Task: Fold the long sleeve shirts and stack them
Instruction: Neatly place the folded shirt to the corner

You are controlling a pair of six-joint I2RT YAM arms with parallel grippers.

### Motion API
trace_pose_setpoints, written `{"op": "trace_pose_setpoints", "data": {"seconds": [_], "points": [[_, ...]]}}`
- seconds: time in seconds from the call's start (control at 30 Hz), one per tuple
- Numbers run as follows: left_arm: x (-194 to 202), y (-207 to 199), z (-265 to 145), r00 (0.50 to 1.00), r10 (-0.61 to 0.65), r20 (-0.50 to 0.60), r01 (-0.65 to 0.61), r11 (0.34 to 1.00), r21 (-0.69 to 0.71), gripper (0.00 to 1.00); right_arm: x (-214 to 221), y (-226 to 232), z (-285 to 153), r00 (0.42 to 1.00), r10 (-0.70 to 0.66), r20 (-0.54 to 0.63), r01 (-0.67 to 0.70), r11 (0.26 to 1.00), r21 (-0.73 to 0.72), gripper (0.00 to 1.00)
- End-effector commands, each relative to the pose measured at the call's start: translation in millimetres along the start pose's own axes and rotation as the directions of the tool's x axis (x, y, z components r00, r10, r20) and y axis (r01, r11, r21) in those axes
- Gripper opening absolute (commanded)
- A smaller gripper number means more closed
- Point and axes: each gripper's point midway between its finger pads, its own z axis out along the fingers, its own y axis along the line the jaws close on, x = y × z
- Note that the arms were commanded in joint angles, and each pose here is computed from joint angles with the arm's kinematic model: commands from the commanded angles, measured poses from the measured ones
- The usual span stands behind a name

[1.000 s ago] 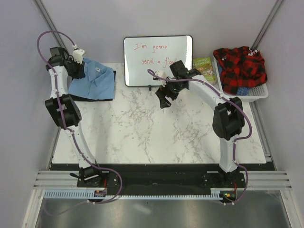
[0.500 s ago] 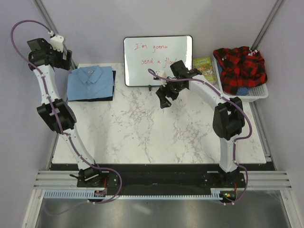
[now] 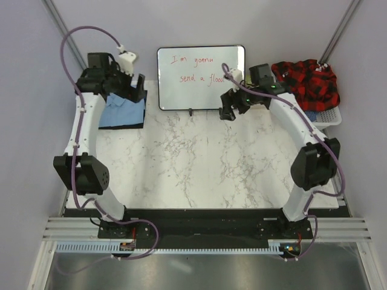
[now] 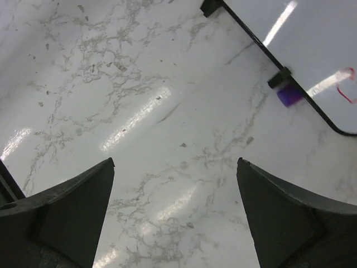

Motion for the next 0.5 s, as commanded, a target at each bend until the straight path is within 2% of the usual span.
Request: {"op": "trace_pose_setpoints", "data": {"seconds": [0.0, 0.07, 0.1, 0.17, 0.2, 0.27, 0.37, 0.47], "points": [[26.4, -102.2, -8.3, 0.99, -0.095, -0.103, 0.11, 0.983, 0.15, 0.99, -2.7, -10.8, -63.2, 0.982, 0.11, 0.154, -0.127, 0.987, 0.101, 0.98], [33.1, -138.9, -13.2, 0.986, -0.117, -0.119, 0.14, 0.967, 0.212, 0.99, 17.5, -19.5, -71.8, 0.975, 0.159, 0.156, -0.183, 0.971, 0.153, 0.98], [54.8, -159.2, -7.6, 0.978, -0.12, -0.172, 0.162, 0.954, 0.254, 0.99, 35.8, -15.6, -72.5, 0.971, 0.18, 0.155, -0.205, 0.965, 0.162, 0.98], [71.8, -174.8, -10.5, 0.965, -0.157, -0.209, 0.212, 0.938, 0.274, 0.99, 52.8, -14.1, -73.3, 0.962, 0.215, 0.167, -0.244, 0.953, 0.181, 0.98], [94.7, -185.3, -7.3, 0.952, -0.164, -0.258, 0.238, 0.928, 0.287, 0.99, 73.8, -5.1, -71.5, 0.959, 0.241, 0.149, -0.266, 0.947, 0.179, 0.98], [111.2, -193.1, -11.1, 0.947, -0.169, -0.274, 0.25, 0.923, 0.292, 0.99, 90.3, 0.6, -70.2, 0.955, 0.26, 0.143, -0.284, 0.94, 0.187, 0.98], [157.9, -199.7, -10.0, 0.923, -0.174, -0.344, 0.271, 0.927, 0.258, 0.99, 115.6, 11.8, -68.5, 0.951, 0.282, 0.126, -0.302, 0.935, 0.187, 0.98], [161.2, -200.7, -14.9, 0.926, -0.182, -0.33, 0.272, 0.929, 0.251, 0.99, 122.6, 17.2, -70.4, 0.949, 0.29, 0.126, -0.31, 0.932, 0.188, 0.98]]}}
